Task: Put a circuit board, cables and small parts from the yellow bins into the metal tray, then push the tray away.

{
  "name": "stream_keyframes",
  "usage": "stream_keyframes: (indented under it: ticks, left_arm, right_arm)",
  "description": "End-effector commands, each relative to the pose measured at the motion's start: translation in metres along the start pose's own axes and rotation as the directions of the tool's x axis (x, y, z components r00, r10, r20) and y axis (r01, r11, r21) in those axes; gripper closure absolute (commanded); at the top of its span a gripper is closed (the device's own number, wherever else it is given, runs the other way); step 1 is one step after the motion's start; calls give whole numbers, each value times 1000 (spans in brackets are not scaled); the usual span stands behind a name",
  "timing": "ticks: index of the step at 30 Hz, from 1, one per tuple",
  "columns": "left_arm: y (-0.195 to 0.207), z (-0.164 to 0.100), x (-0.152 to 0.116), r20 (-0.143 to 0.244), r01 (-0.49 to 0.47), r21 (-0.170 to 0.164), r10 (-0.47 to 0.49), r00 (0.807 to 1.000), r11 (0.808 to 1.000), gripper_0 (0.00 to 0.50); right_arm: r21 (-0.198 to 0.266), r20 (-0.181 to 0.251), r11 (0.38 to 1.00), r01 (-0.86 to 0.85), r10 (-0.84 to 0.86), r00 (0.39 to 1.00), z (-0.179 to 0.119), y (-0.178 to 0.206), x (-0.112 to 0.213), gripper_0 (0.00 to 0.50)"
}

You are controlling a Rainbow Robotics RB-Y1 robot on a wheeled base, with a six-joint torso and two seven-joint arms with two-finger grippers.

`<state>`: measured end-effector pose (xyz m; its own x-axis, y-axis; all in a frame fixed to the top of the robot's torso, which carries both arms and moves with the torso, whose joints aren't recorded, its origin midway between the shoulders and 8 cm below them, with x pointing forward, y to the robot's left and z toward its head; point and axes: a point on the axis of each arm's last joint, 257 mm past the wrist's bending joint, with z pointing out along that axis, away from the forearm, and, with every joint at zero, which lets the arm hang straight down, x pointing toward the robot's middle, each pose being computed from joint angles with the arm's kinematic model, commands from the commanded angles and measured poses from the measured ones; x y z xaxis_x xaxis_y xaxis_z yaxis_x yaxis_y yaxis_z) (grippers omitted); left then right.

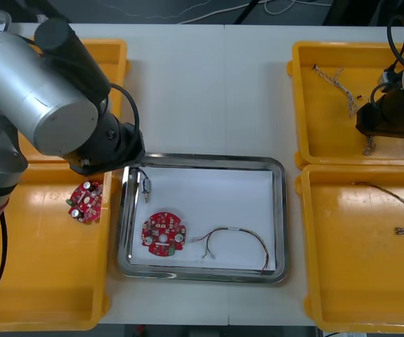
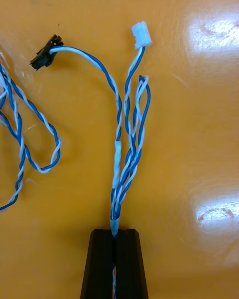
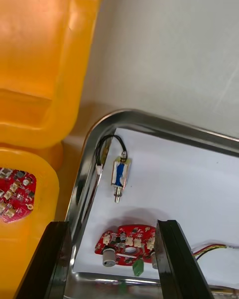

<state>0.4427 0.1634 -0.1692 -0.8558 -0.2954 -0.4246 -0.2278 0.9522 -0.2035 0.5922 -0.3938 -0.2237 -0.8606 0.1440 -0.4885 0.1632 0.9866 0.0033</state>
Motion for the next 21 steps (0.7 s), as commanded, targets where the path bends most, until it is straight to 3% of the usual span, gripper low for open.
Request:
stream_keyframes:
  ticks: [1,7,13,14,19,21]
  left_arm:
    - [-6,-26,-30,70,5,40,-8,998,999,12]
    - [13,-28,-55,87,20,16,-22,996,1000,10]
    - [36,-24,-81,95,30,-39,-26,995,999,11]
    - [42,-23,-90,112,32,-52,-26,993,998,11]
    - [54,-16,-115,142,30,-52,-22,990,998,11]
    - [63,-12,-127,161,24,-78,-11,987,997,12]
  right_arm:
    - [-4,29,995,102,-102,994,-7,18,-14,500]
    - [11,32,990,137,-138,990,-25,16,-21,500]
    - [23,23,989,146,-146,989,-51,9,-26,500]
    - [18,21,990,140,-140,990,-58,7,-27,500]
    - [19,20,989,144,-145,989,-76,2,-30,500]
    - [21,22,988,151,-152,988,-87,0,-32,500]
